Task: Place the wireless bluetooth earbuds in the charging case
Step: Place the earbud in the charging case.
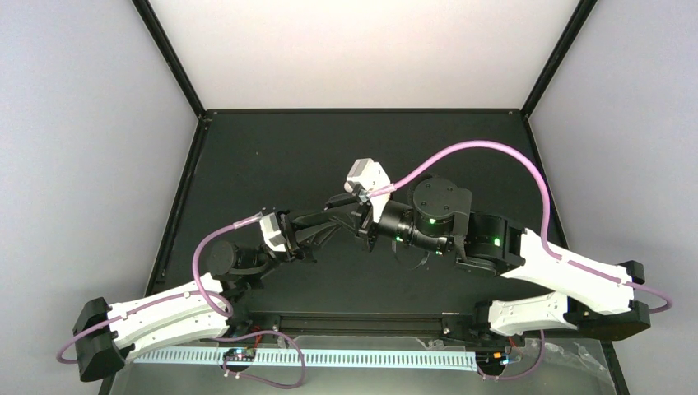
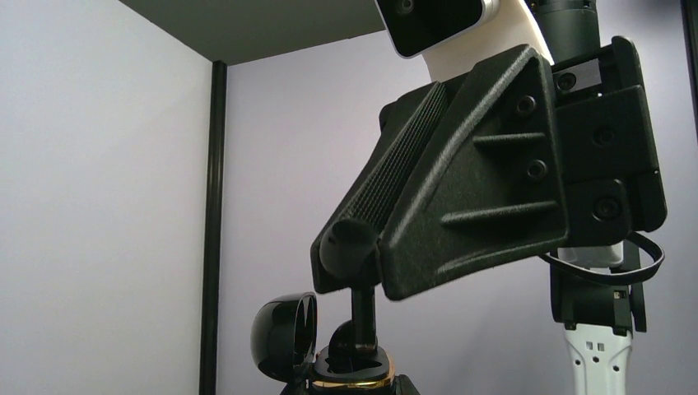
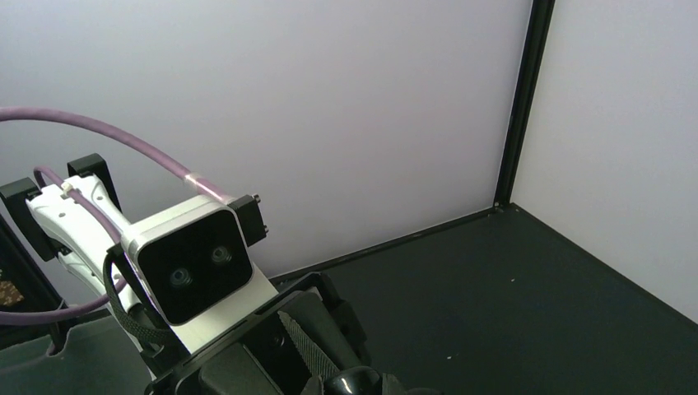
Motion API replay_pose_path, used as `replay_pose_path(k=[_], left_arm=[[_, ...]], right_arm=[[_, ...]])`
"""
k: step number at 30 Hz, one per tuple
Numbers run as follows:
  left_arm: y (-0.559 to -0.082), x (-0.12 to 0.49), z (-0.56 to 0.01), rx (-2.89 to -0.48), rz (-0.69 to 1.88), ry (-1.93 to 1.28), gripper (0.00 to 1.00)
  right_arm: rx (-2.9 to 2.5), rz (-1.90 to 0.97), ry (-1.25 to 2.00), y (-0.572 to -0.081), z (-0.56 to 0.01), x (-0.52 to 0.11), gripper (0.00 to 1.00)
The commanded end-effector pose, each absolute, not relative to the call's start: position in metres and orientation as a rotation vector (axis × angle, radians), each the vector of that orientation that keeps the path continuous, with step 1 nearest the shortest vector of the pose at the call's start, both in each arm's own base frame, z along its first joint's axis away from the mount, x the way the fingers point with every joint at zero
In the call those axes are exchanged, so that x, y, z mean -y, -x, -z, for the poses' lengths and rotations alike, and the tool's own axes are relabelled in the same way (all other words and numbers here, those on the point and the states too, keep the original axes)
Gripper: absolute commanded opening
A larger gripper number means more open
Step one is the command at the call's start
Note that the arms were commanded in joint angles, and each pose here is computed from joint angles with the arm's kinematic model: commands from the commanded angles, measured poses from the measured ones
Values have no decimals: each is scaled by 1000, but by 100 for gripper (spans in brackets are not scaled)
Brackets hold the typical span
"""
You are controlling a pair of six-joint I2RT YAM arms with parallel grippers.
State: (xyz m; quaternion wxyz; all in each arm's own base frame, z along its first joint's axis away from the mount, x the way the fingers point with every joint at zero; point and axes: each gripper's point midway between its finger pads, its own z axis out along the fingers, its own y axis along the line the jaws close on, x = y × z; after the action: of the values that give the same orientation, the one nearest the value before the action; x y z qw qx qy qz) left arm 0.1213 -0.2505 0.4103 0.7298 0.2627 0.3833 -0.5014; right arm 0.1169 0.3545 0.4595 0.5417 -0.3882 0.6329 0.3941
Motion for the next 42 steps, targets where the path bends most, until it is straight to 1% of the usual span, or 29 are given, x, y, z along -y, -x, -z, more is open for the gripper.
replay_pose_path(k=[1,42], left_arm=[[-119,241,-427,-803,1119,-540,2],[-116,240,-433,-790,1133,-539,1]], right_arm=[[-1501,-942,888,-118,-464,-351,10],[-1550,-947,898,-117,-448,-355,10]])
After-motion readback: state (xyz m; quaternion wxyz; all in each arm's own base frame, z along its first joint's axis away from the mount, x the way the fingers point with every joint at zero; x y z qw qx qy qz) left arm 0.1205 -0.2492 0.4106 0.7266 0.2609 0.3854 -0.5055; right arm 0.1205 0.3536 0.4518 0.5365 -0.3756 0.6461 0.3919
